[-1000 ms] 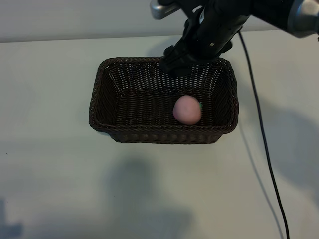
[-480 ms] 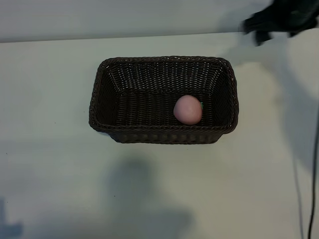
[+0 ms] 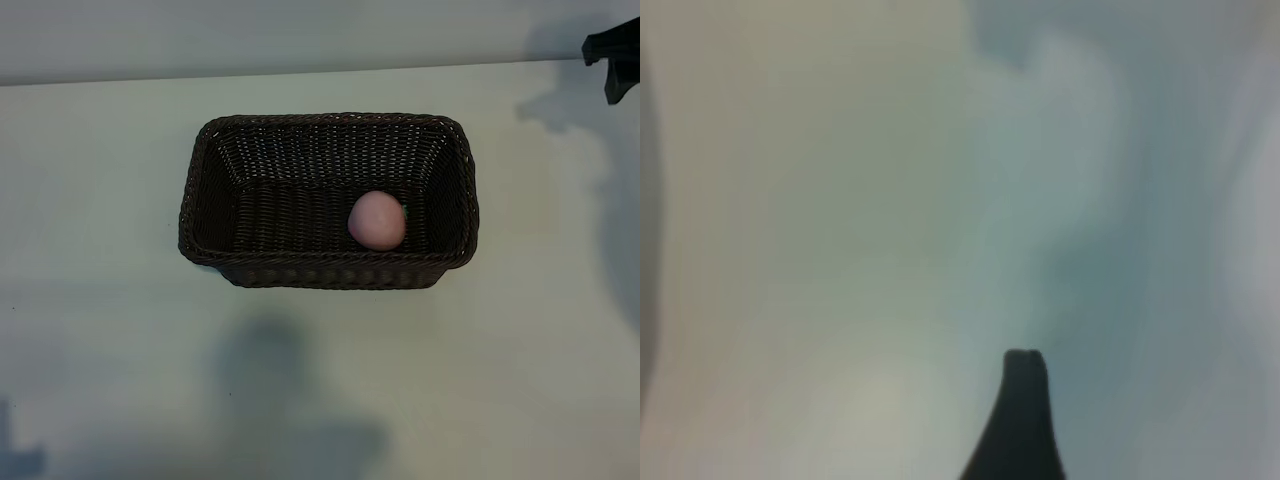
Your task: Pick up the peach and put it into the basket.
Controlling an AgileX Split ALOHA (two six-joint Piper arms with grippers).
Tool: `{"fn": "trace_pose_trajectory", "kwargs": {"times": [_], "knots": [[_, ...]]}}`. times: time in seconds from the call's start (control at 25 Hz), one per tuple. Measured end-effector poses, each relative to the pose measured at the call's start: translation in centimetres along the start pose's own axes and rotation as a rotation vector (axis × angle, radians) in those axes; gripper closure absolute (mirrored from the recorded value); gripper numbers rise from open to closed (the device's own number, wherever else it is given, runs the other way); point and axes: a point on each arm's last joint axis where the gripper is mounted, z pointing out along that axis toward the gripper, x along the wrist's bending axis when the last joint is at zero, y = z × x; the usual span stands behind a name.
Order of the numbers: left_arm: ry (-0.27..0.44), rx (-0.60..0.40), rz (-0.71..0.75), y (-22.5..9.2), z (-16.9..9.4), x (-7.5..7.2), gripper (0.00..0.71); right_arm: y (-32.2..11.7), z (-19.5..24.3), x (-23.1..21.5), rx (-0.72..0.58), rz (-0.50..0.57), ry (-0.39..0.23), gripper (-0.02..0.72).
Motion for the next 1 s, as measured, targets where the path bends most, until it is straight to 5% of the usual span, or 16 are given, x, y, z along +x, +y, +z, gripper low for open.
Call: {"fn": "trace_pose_trajectory", "kwargs": {"times": [0.28, 0.6, 1.0], "knots": [[0.0, 0.0, 0.0, 0.0, 0.0, 0.0, 0.116, -1.2, -3.8, 0.0, 0.001, -0.017, 0.006, 0.11], [0.0, 0.0, 0.0, 0.0, 0.0, 0.0, 0.116, -5.2, -16.3, 0.1, -0.304, -0.013, 0.002, 0.11], [0.0, 0.0, 0.0, 0.0, 0.0, 0.0, 0.116, -17.5, -30.9, 0.4, -0.726, 0.009, 0.012, 0.11]]}}
